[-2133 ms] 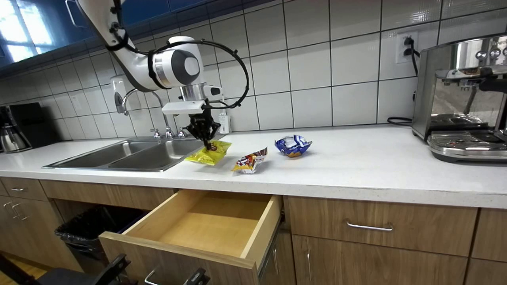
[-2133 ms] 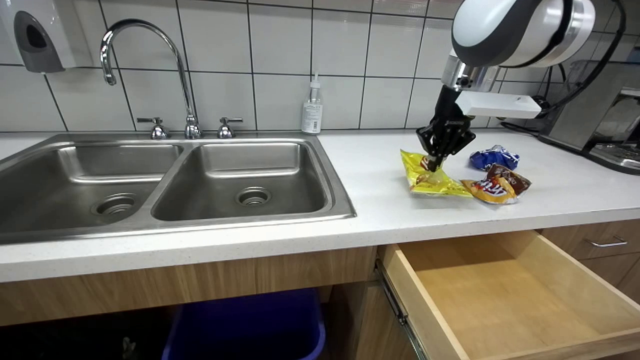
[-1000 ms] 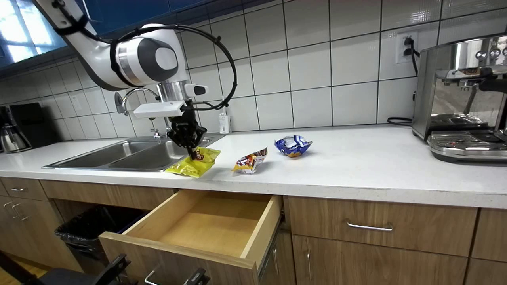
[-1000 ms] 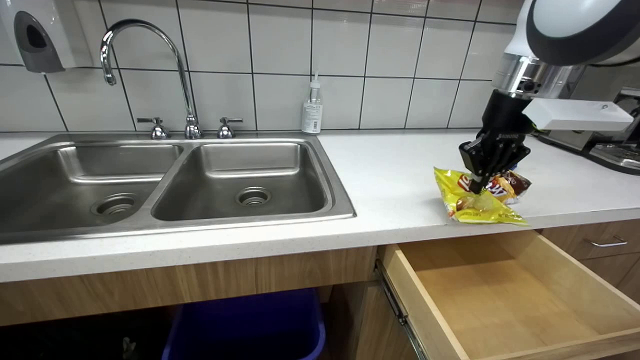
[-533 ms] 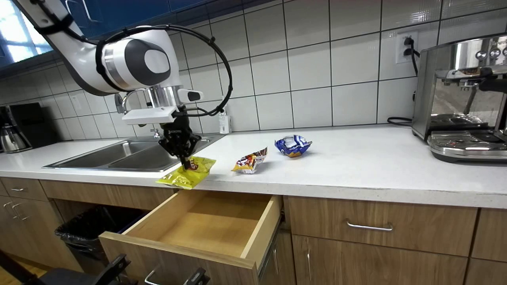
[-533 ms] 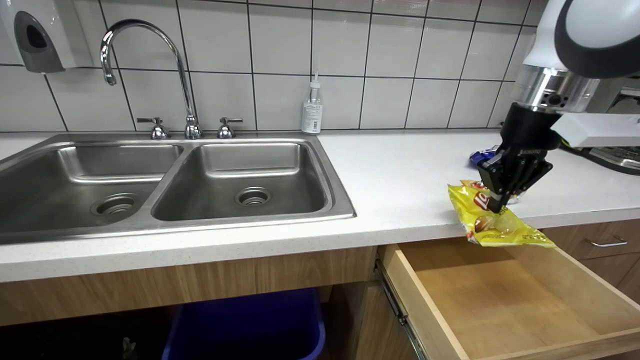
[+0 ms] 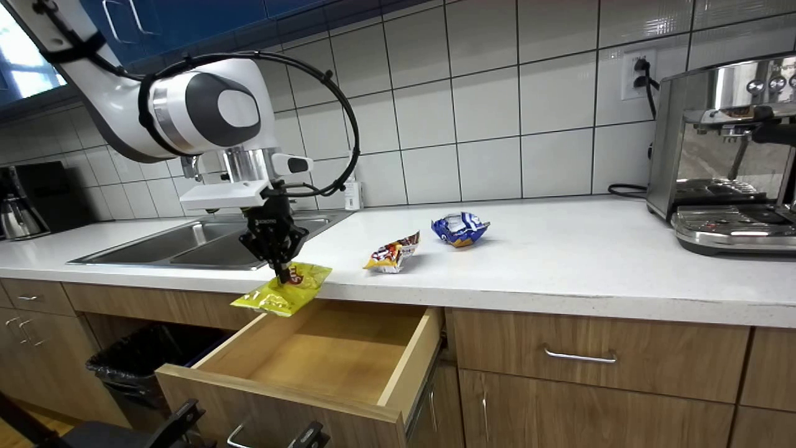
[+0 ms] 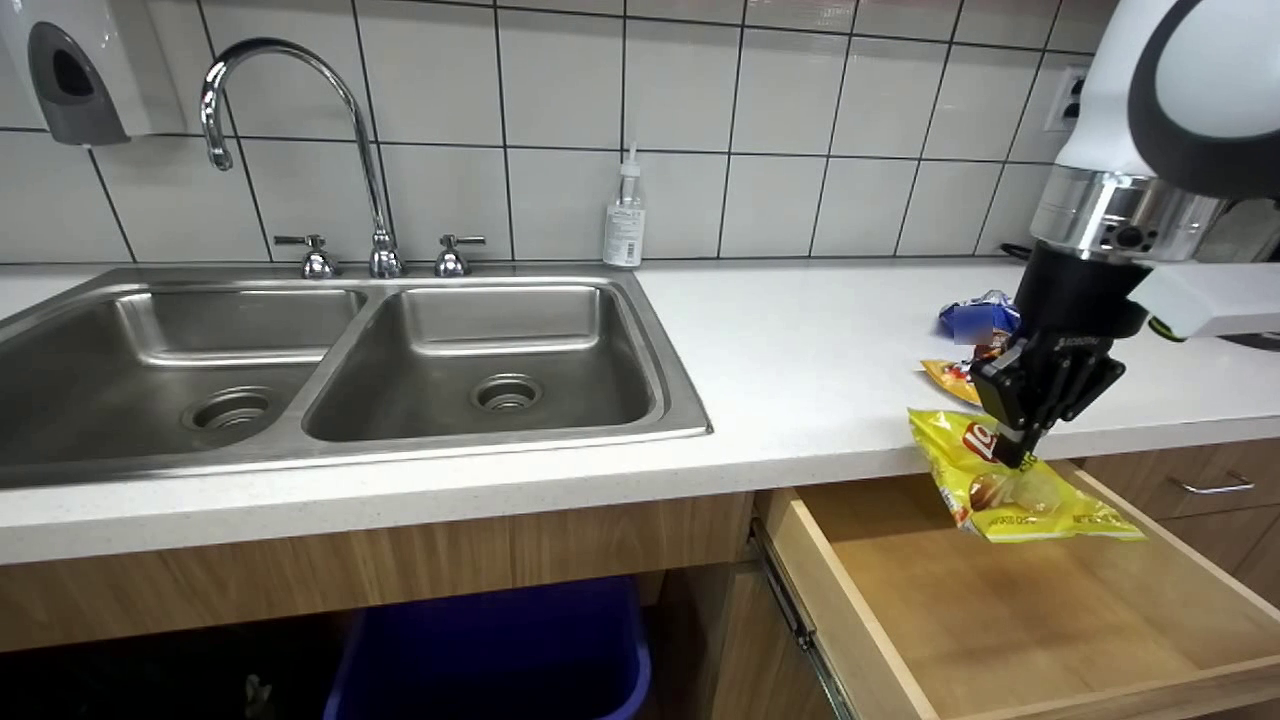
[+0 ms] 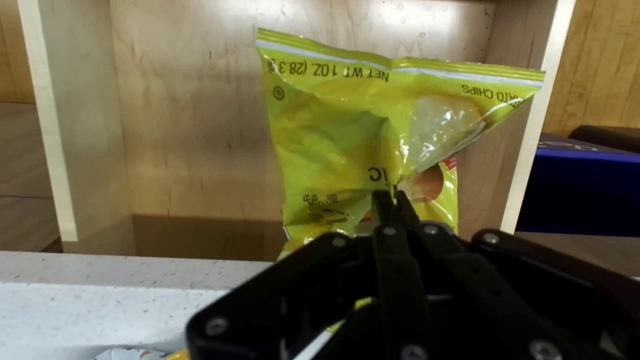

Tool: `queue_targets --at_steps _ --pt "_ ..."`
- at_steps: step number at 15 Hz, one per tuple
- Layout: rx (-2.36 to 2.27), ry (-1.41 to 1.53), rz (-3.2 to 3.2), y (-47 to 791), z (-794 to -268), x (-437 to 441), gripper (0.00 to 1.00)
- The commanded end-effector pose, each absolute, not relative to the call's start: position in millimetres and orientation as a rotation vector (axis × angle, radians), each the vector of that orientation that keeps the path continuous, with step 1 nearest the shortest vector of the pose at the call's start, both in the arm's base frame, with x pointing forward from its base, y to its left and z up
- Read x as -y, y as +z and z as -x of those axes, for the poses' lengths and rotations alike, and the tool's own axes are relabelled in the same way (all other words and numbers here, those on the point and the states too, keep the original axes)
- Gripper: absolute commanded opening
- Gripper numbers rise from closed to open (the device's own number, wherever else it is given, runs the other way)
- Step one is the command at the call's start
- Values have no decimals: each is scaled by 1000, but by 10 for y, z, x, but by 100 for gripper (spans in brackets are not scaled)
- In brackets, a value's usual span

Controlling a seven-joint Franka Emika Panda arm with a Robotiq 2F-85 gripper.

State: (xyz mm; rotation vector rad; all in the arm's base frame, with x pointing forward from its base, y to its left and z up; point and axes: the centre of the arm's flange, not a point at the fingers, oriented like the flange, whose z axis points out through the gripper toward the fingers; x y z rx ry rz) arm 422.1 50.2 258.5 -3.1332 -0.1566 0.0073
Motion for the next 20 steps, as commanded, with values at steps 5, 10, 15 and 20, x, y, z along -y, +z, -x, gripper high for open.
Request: queue_targets --at_steps 5,10,15,20 --pt "220 44 3138 2464 -4120 -608 0" --pt "234 80 3141 2328 -4122 -700 0" --pt "263 129 3148 2174 -4101 -797 0" --pt "296 167 3154 2038 -4069 -885 0"
